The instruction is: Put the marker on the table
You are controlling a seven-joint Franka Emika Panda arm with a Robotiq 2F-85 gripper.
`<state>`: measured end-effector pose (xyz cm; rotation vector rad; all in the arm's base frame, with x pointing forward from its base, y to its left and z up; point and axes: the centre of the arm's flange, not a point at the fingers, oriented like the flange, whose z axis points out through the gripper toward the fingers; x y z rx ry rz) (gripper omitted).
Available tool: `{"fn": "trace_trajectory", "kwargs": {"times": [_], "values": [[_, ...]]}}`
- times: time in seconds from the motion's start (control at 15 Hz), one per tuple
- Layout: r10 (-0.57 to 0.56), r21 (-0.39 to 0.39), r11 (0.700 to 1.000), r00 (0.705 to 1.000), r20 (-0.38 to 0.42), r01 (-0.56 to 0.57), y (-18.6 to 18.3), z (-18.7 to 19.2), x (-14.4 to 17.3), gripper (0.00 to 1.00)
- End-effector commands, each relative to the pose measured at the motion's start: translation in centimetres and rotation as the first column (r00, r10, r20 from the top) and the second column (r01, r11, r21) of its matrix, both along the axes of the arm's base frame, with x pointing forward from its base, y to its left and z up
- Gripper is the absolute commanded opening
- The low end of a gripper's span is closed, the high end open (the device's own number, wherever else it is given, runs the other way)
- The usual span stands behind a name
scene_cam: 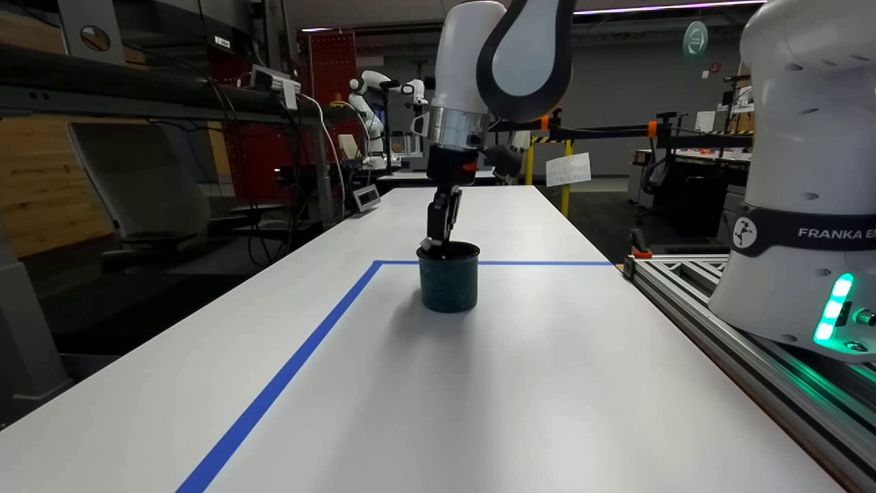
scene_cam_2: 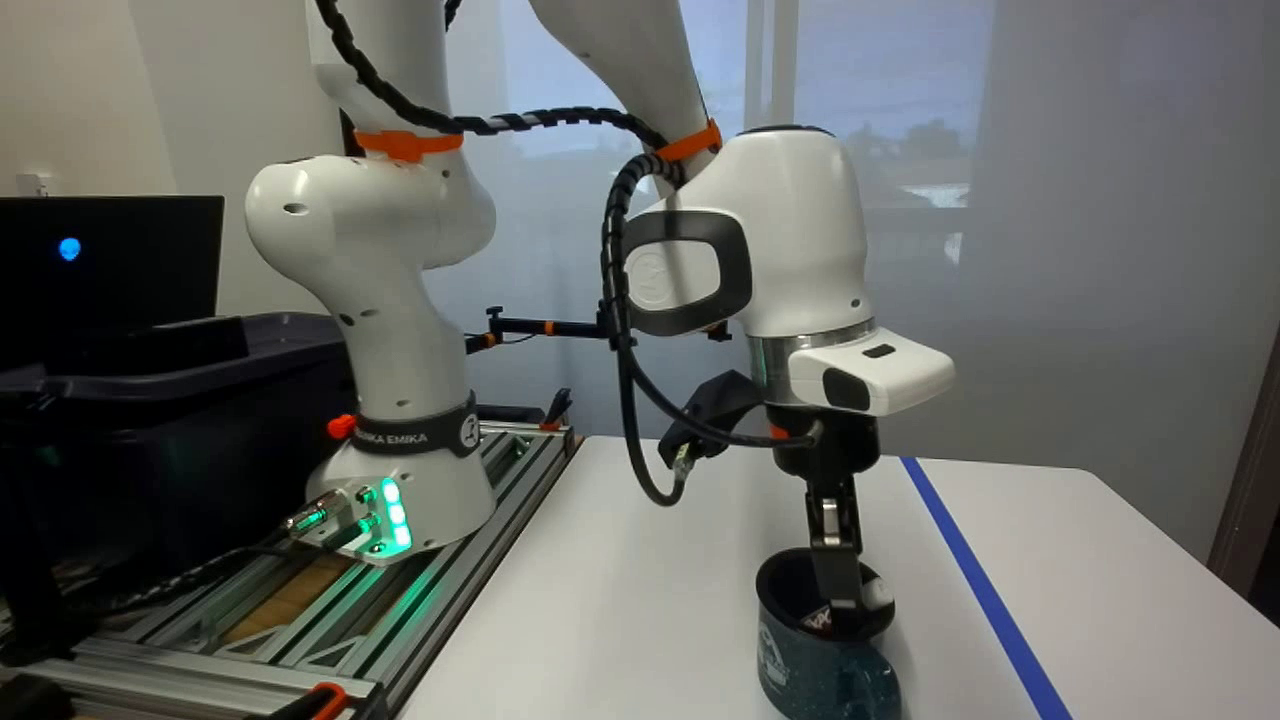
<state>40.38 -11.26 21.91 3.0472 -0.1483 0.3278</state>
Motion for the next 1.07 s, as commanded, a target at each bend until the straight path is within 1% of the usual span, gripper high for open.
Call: {"fn": "trace_trajectory", "kwargs": {"times": [0.0, 0.07, 0.2, 0.27, 0.33, 0.53, 0.8, 1.0], "values": [[0.031, 0.010, 0.999, 0.999, 0.033, -0.032, -0.5, -1.2, -0.2, 0.17], [0.037, 0.011, 0.999, 0.999, 0.036, -0.037, -0.4, -1.3, -0.2, 0.17], [0.047, 0.016, 0.999, 0.998, 0.033, -0.047, -0.1, -1.1, -0.1, 0.04], [0.048, 0.018, 0.999, 0.998, 0.035, -0.049, 0.1, -0.8, -0.1, 0.00], [0.048, 0.025, 0.999, 0.999, 0.024, -0.048, 0.2, -0.3, -0.1, 0.05], [0.038, 0.011, 0.999, 0.999, -0.003, -0.038, 0.1, 1.8, 0.1, 0.05], [0.039, -0.020, 0.999, 0.999, 0.033, -0.038, -0.7, 5.9, 0.8, 0.05], [0.074, -0.008, 0.997, 0.996, 0.057, -0.073, -0.3, 8.4, 2.2, 0.05]]}}
